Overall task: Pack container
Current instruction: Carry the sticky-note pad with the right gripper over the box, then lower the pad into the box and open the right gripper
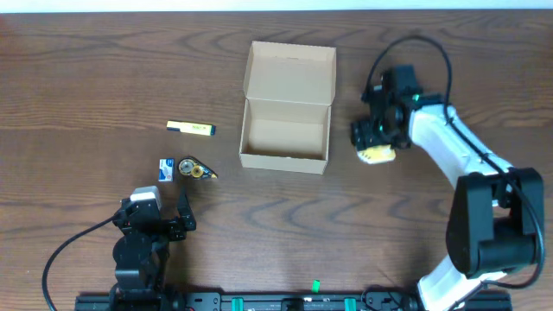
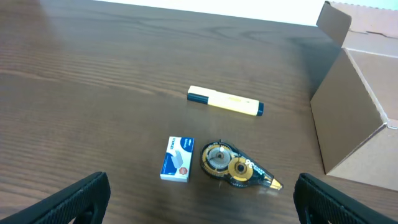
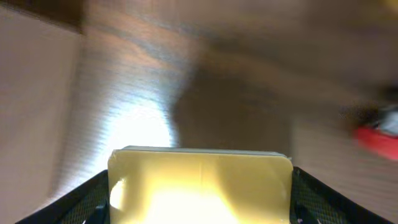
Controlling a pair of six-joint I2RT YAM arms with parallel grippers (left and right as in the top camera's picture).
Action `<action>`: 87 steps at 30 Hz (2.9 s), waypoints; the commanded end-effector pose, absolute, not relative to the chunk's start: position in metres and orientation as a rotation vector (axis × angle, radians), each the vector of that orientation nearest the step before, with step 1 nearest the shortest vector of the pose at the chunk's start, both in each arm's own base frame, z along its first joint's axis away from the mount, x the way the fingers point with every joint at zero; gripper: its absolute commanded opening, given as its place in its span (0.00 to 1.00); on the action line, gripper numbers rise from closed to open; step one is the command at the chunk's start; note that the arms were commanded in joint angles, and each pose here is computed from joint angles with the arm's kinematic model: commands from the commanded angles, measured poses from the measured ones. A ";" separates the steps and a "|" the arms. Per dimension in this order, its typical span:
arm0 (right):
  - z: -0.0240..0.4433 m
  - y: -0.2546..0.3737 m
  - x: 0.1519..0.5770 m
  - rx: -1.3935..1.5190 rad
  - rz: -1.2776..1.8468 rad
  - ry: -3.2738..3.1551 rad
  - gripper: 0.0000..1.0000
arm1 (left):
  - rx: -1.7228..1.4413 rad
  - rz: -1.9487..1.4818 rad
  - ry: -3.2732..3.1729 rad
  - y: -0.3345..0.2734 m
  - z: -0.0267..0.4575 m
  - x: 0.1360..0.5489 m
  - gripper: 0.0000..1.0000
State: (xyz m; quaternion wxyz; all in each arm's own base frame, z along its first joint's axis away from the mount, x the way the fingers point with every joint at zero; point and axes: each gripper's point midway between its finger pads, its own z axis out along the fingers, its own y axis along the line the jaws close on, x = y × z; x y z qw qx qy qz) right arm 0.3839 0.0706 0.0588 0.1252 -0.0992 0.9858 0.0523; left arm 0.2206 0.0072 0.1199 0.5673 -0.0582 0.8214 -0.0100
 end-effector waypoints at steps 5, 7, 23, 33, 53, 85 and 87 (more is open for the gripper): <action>0.157 0.084 0.419 -0.198 0.197 2.747 0.24 | -0.140 0.002 1.949 0.011 0.111 0.220 0.95; 0.174 0.096 0.421 -0.202 0.218 2.723 0.24 | -0.140 0.002 1.949 0.011 0.111 0.220 0.95; 0.222 0.260 0.433 -0.337 0.407 2.430 0.30 | -0.140 0.002 1.949 0.011 0.111 0.220 0.95; 0.193 0.290 0.410 0.110 0.538 2.580 0.30 | -0.140 0.002 1.949 0.011 0.111 0.220 0.95; 0.108 0.307 0.380 0.344 0.455 2.840 0.28 | -0.140 0.002 1.949 0.011 0.111 0.220 0.95; 0.082 0.302 0.399 0.197 0.289 2.780 0.26 | -0.140 0.002 1.949 0.011 0.111 0.220 0.95; 0.081 0.304 0.397 0.191 0.290 2.782 0.26 | -0.140 0.002 1.949 0.011 0.111 0.220 0.95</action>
